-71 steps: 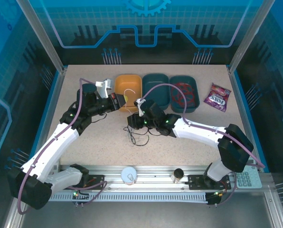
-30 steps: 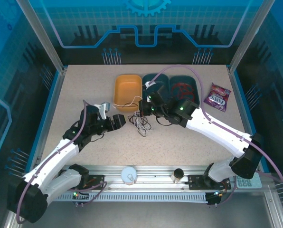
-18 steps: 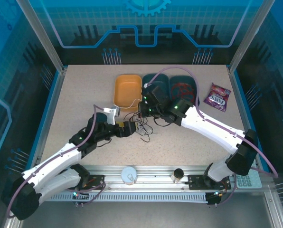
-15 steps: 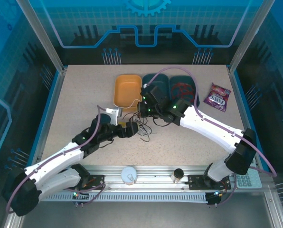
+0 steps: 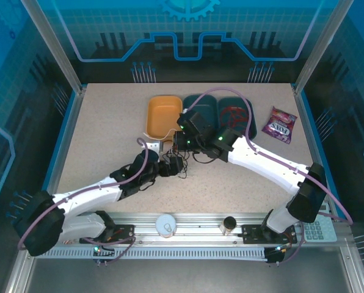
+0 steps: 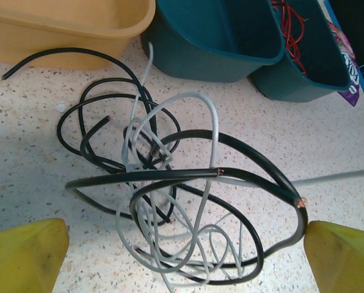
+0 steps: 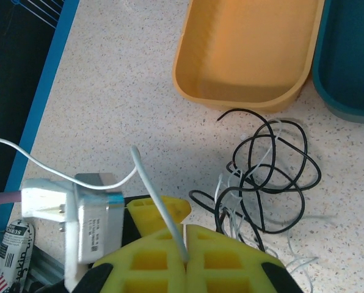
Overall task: Untangle the cables
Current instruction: Untie the cable at the center of the table.
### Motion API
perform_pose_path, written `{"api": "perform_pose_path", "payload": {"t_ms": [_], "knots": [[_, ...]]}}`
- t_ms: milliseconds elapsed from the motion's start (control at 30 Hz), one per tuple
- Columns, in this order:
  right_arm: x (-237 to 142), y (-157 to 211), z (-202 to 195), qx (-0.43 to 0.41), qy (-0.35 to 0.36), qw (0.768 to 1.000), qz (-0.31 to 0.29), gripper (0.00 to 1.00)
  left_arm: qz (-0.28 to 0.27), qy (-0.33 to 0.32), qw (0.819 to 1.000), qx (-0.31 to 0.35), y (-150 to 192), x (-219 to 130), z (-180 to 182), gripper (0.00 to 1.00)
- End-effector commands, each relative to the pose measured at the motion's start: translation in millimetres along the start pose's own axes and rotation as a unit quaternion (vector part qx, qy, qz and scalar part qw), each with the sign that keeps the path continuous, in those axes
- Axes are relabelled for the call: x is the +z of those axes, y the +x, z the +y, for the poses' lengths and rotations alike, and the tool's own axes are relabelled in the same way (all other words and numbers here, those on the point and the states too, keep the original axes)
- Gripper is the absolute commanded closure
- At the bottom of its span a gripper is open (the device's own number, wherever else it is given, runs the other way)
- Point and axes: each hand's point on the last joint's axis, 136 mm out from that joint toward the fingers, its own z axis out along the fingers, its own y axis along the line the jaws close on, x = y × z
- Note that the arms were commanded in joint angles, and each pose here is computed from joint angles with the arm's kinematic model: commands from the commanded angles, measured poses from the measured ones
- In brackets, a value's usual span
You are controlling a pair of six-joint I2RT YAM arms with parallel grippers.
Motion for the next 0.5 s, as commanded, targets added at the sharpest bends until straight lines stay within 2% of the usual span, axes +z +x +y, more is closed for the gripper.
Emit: {"api": "perform_pose_path", "payload": {"t_ms": [0,67,233,333,467], "knots": [[2,3,7,0.005,-0.006,1.000,0.002,1.00,-0.014,-0.009,1.000,-0.011,-13,3,-6,0.01],[-3,-1,5,0.000,0.004,1.000,-0.005,1.00,-0.004,-0.036,0.999,-0.013,-8,5,4,0.03],[-31,-19,-2,-0.026,0.024,0.999,-0.032,1.00,0.019,-0.081,0.996,-0.037,12,2,36,0.38],[-47,-29,0,-0.041,0.025,0.998,-0.044,1.00,0.031,-0.093,0.992,-0.073,23,0,56,0.51],[-63,-41,2,-0.058,0.028,0.996,-0.062,1.00,0.034,-0.107,0.988,-0.105,31,-5,74,0.59]]}}
